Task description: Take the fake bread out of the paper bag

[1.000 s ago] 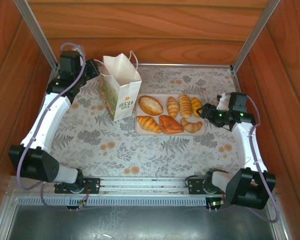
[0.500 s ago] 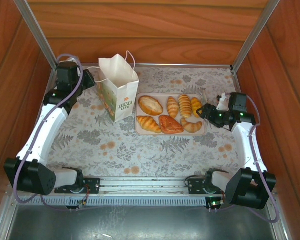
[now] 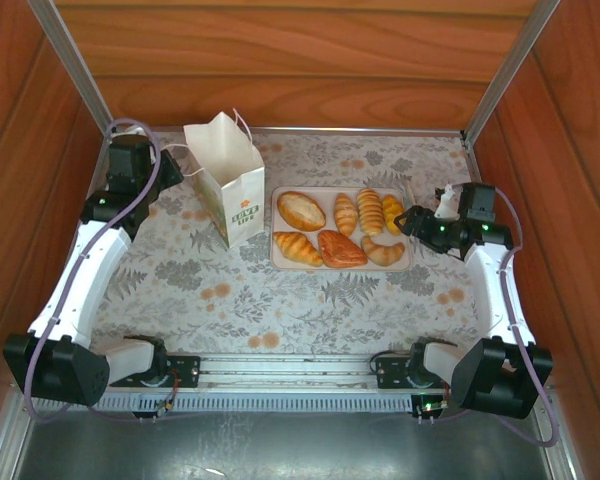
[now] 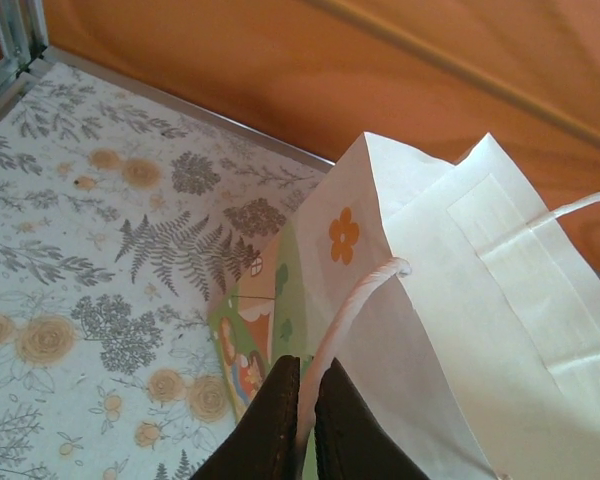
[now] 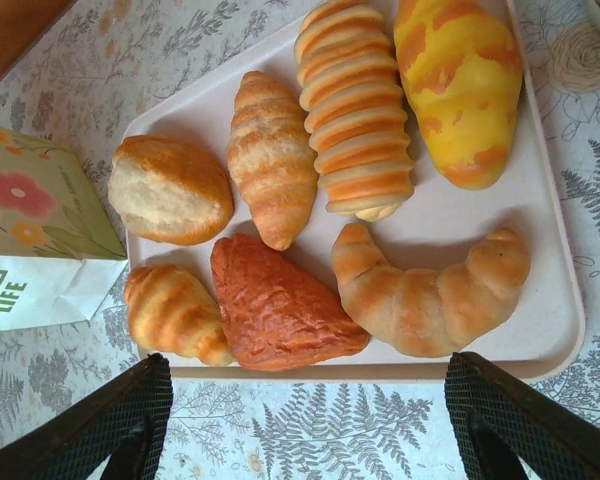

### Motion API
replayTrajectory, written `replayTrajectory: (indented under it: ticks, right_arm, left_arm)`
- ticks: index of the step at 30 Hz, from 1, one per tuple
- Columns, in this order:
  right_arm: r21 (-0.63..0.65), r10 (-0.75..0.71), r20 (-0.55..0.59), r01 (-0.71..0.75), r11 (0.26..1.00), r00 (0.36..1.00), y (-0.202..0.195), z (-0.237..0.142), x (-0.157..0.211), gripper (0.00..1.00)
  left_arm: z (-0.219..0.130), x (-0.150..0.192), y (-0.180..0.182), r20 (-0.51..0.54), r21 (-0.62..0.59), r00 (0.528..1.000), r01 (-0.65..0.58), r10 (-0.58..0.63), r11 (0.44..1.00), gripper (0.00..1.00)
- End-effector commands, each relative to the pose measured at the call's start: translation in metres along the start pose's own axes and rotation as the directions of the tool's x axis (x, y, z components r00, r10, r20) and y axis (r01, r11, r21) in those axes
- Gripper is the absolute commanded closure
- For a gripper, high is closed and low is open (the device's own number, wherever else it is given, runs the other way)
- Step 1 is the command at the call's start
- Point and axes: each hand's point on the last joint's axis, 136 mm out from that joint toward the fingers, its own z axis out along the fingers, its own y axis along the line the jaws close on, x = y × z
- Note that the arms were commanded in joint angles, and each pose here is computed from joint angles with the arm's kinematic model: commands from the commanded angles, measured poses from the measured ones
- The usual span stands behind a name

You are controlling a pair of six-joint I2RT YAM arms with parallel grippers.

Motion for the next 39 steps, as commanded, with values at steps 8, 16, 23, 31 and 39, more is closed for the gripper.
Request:
replayTrajectory:
  ticks: [8, 16, 23, 31, 39]
  right_arm:
    - [0.006, -0.057, 0.031, 0.057, 0.998, 0.998, 0.010, -0.016, -0.008, 0.23]
    - [0.039, -0.094, 0.055, 0.092, 0.995, 0.994, 0.011, -0.024, -0.016, 0.23]
    - [0.165, -0.145, 0.158, 0.119, 0.979, 0.977, -0.001, -0.040, -0.035, 0.20]
    - [0.438, -0.365, 0.382, 0.182, 0.880, 0.849, -0.036, -0.066, -0.065, 0.15]
    - [0.559, -0.453, 0.326, 0.217, 0.800, 0.830, -0.090, -0.014, -0.060, 0.18]
  left_arm:
    - [-0.015, 0.014, 0.006, -0.049, 0.004, 0.997, -0.068, 0.068, 0.998, 0.41]
    - [-0.034, 0.021, 0.009, -0.047, 0.020, 0.993, -0.111, 0.112, 0.994, 0.00]
    - [-0.070, 0.011, -0.004, 0.054, 0.119, 0.983, -0.184, 0.178, 0.976, 0.00]
    - [-0.079, 0.024, 0.079, 0.312, -0.191, 0.939, -0.090, 0.148, 0.977, 0.00]
    - [-0.008, 0.073, 0.117, 0.239, -0.322, 0.955, -0.091, 0.174, 0.942, 0.00]
